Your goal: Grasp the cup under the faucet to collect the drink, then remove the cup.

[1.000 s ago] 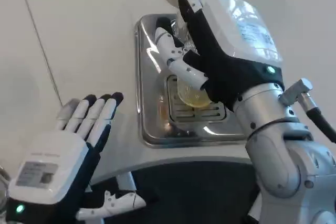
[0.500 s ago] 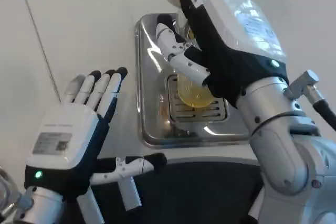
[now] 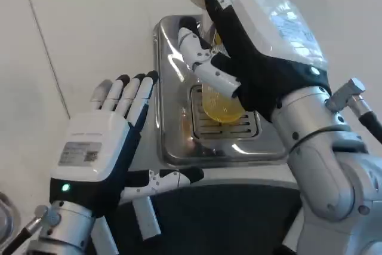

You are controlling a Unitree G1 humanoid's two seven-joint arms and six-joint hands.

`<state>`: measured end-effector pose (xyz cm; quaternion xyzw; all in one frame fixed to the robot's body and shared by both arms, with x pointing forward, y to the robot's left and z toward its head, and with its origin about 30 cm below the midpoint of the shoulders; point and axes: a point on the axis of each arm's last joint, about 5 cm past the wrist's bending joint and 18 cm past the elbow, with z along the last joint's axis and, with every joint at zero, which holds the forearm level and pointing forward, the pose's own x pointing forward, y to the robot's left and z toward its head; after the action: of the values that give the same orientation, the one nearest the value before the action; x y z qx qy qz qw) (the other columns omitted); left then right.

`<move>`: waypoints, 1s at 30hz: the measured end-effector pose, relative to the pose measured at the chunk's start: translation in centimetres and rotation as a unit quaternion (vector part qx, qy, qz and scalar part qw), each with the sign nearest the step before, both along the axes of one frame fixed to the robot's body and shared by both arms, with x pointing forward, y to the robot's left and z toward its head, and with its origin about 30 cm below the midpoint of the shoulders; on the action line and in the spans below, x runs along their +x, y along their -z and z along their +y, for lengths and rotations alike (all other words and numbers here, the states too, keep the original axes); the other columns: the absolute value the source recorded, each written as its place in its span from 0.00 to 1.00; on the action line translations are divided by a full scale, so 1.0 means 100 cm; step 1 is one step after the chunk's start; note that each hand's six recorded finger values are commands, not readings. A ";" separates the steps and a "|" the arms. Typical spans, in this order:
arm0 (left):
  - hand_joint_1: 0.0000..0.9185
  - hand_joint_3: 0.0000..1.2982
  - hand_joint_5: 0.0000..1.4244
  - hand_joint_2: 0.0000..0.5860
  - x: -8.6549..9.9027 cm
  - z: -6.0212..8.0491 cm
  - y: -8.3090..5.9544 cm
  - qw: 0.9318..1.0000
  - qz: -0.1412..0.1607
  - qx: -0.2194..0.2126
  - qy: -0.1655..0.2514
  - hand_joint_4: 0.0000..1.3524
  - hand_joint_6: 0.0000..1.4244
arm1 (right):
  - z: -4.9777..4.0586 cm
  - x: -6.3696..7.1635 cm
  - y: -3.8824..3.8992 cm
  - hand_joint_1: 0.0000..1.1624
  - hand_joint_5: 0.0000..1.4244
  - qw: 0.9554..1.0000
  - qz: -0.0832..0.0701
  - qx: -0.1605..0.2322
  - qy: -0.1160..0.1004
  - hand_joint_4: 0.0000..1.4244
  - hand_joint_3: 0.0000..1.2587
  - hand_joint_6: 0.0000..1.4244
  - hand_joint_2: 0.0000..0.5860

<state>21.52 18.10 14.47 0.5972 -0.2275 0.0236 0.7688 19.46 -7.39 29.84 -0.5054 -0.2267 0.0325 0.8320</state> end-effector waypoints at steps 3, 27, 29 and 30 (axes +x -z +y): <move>0.09 0.00 0.00 0.08 0.004 -0.002 -0.001 1.000 -0.004 -0.002 -0.003 0.00 0.01 | -0.0011 0.000 0.0005 0.00 0.00 1.000 0.000 -0.003 0.001 0.00 0.00 0.00 1.00; 0.10 0.00 0.00 0.09 0.003 -0.013 0.004 1.000 0.010 -0.003 0.013 0.00 0.02 | -0.0328 -0.019 0.0354 0.00 0.00 0.987 -0.023 0.146 0.056 0.00 0.00 0.00 1.00; 0.09 0.00 0.00 0.09 0.003 -0.013 0.004 1.000 0.010 -0.003 0.013 0.00 0.02 | -0.0357 -0.019 0.0402 0.00 0.00 0.984 -0.028 0.165 0.064 0.00 0.00 0.00 1.00; 0.09 0.00 0.00 0.09 0.003 -0.013 0.004 1.000 0.010 -0.003 0.013 0.00 0.02 | -0.0368 -0.020 0.0421 0.00 0.00 0.981 -0.034 0.180 0.065 0.00 0.00 0.00 1.00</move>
<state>21.85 16.81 14.02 0.5918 -0.2274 0.0080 0.7733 17.50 -11.07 25.62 -0.3620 -0.2237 -0.0803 0.9013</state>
